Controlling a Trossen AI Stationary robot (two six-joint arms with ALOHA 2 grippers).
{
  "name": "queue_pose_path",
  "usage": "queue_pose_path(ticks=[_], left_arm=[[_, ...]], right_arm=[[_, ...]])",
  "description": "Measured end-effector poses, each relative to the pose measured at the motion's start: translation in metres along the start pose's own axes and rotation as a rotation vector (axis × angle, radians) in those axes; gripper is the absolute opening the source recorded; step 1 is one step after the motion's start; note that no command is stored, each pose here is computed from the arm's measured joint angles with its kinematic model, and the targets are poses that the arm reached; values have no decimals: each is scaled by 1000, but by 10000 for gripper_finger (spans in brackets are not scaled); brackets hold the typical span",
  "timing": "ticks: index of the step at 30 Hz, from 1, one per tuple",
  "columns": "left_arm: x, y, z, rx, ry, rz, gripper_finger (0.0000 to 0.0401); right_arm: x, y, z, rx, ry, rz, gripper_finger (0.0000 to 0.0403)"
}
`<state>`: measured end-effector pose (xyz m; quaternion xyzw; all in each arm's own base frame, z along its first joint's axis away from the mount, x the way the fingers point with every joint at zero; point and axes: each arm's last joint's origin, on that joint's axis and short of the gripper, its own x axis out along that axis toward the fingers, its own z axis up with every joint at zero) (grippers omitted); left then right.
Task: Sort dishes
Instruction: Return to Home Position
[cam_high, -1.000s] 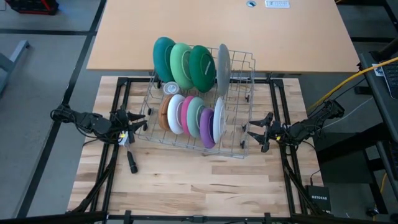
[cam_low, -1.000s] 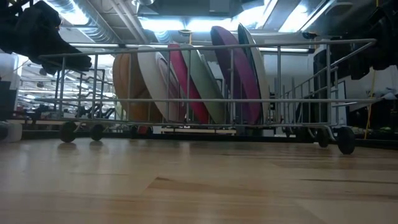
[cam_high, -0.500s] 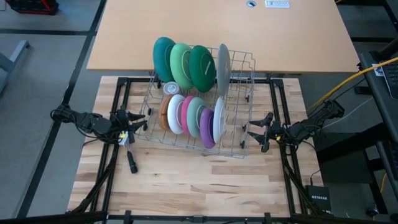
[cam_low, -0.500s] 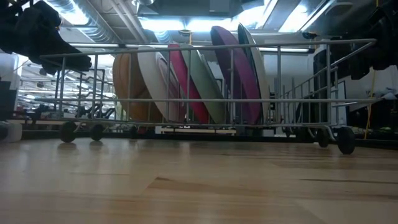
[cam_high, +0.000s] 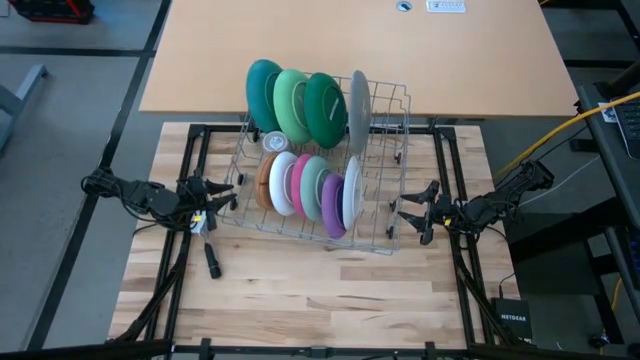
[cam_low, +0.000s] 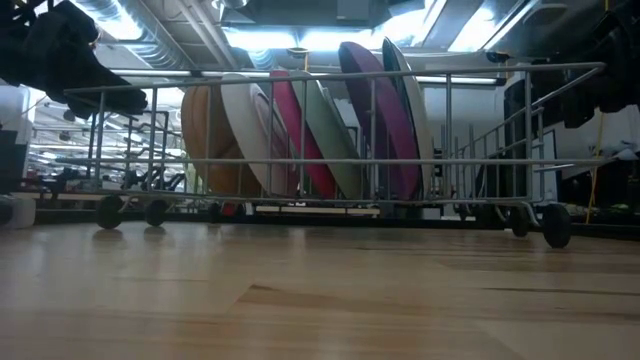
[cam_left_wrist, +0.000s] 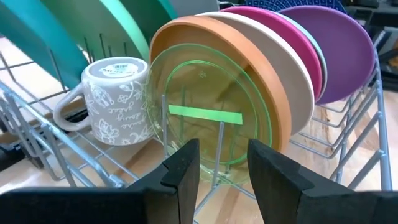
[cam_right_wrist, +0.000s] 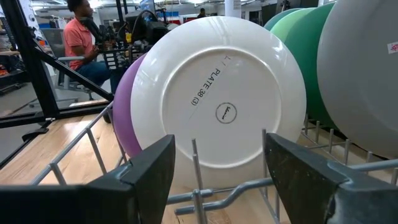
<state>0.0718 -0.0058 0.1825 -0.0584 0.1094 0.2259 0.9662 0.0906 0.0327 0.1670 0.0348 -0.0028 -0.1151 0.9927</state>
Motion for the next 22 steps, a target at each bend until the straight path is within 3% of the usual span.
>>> queue_pose_path(ticks=[5,11,17,22], left_arm=[[0,0,0,41,0,-7,125],[0,0,0,-19,0,1,125],[0,0,0,42,0,-8,125],[0,0,0,-8,1,-2,125]], right_arm=[[0,0,0,0,0,0,250],[0,0,0,0,0,0,250],[0,0,0,0,0,0,250],[0,0,0,0,0,0,250]])
